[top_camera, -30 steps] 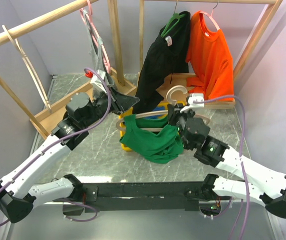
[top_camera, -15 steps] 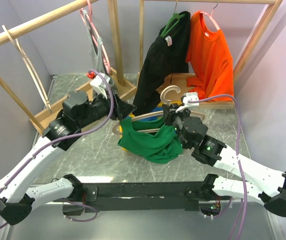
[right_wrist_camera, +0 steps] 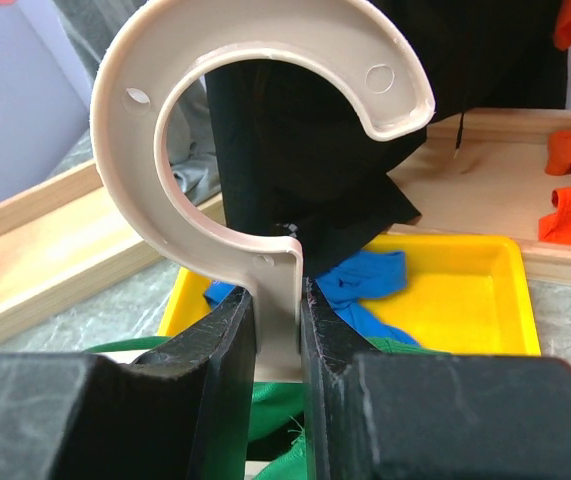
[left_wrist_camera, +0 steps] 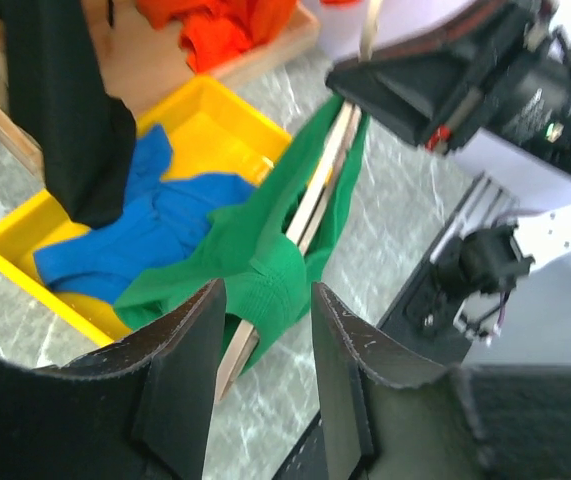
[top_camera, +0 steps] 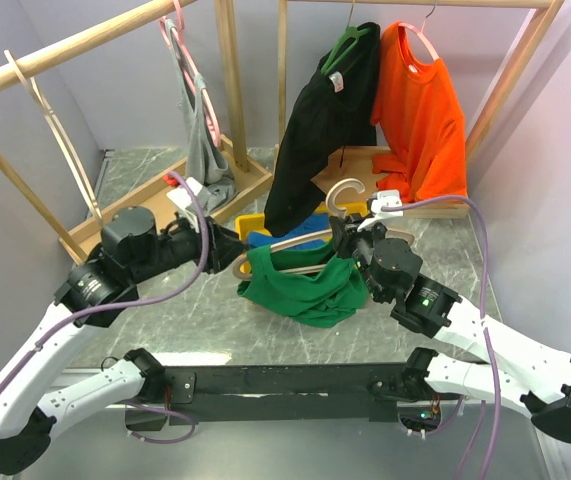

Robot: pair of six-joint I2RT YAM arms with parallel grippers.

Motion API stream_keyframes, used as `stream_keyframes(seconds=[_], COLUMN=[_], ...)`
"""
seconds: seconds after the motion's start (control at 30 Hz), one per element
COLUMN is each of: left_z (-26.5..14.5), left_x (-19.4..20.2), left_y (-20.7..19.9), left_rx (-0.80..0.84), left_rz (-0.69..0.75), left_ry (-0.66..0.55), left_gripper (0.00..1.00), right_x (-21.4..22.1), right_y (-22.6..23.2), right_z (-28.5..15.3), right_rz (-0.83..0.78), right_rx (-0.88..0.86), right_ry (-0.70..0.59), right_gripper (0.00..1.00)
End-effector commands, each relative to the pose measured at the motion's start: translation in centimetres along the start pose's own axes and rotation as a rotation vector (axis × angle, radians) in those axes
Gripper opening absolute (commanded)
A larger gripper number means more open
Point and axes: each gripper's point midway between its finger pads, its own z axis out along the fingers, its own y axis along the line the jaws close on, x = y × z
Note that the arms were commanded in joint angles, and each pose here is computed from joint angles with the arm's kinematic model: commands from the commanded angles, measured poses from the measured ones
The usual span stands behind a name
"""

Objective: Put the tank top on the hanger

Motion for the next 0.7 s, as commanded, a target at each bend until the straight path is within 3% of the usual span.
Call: stream_keyframes(seconds=[0.0, 0.3, 0.47, 0.67], left_z=[0.9, 3.5, 4.4, 5.3], left_x=[2.0, 3.1, 2.9, 2.0], left_y=[-0.2, -1.9, -2.5, -3.8], left_rx=[0.036, 0.016, 0.009, 0.068], left_rz=[0.05, 0.151, 0.182, 0.199], left_ry=[0.082, 0.192, 0.2, 0.172], left_gripper=[0.45, 0.32, 0.16, 0.16], right_x=[-2.7, -4.8, -5.1, -5.9], right_y=[0.8, 1.0, 1.1, 1.6], right_z=[-0.1, -0.5, -0.7, -0.9], right_rz=[0.044, 0.041, 0.046, 0.061], right_rx=[-0.031, -0.041, -0.051, -0.075], right_ry=[-0.051, -0.082, -0.085, -0.095], right_gripper=[0.0, 0.0, 0.0, 0.0])
